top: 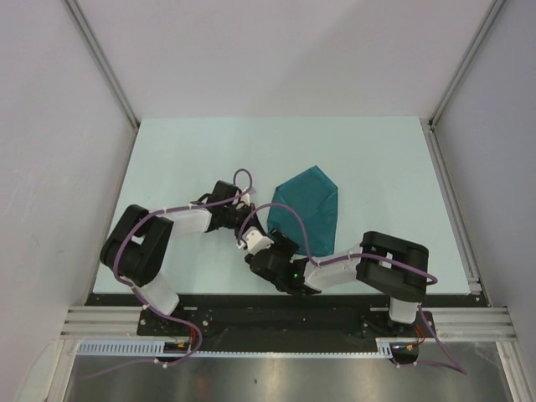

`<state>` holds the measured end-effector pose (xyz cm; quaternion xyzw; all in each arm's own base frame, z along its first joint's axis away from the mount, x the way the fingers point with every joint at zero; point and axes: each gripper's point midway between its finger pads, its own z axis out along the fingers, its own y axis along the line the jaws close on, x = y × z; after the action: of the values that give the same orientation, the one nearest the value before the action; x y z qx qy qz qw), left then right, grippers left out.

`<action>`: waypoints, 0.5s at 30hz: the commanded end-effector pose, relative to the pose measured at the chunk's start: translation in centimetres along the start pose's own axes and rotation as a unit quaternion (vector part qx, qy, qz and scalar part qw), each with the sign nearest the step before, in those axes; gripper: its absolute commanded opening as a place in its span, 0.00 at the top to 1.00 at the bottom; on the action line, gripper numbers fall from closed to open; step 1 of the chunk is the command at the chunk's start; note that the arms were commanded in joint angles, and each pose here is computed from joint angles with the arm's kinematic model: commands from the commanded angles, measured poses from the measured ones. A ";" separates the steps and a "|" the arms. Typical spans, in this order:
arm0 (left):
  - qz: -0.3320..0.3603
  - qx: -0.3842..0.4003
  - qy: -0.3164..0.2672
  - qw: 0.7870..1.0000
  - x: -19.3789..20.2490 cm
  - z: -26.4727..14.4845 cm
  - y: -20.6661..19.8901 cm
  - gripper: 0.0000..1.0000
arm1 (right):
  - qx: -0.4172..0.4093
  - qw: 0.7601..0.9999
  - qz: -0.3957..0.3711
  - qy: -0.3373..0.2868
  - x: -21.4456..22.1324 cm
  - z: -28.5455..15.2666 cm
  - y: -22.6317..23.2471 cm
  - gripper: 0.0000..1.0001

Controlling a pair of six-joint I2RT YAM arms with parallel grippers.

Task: Fold the napkin, place the utensils inside, and roll it up
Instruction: Roll the napkin with the utensil

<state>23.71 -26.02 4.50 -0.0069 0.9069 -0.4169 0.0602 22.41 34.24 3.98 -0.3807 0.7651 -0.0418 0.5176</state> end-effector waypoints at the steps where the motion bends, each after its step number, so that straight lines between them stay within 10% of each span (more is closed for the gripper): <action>1: 0.006 0.018 -0.004 1.000 -1.0 -0.6 -1.0 1.00 | 0.065 0.998 0.001 0.008 0.1 0.3 -1.5 0.21; 15: 0.003 0.014 -0.009 1.000 -1.3 -0.9 -0.6 1.00 | 0.121 0.988 -0.011 0.091 5.8 -1.5 -4.4 0.31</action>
<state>23.95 -25.35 4.42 -0.0197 0.9081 -0.4146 0.0559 23.25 30.48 3.67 -0.3182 0.7817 -0.1271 0.5212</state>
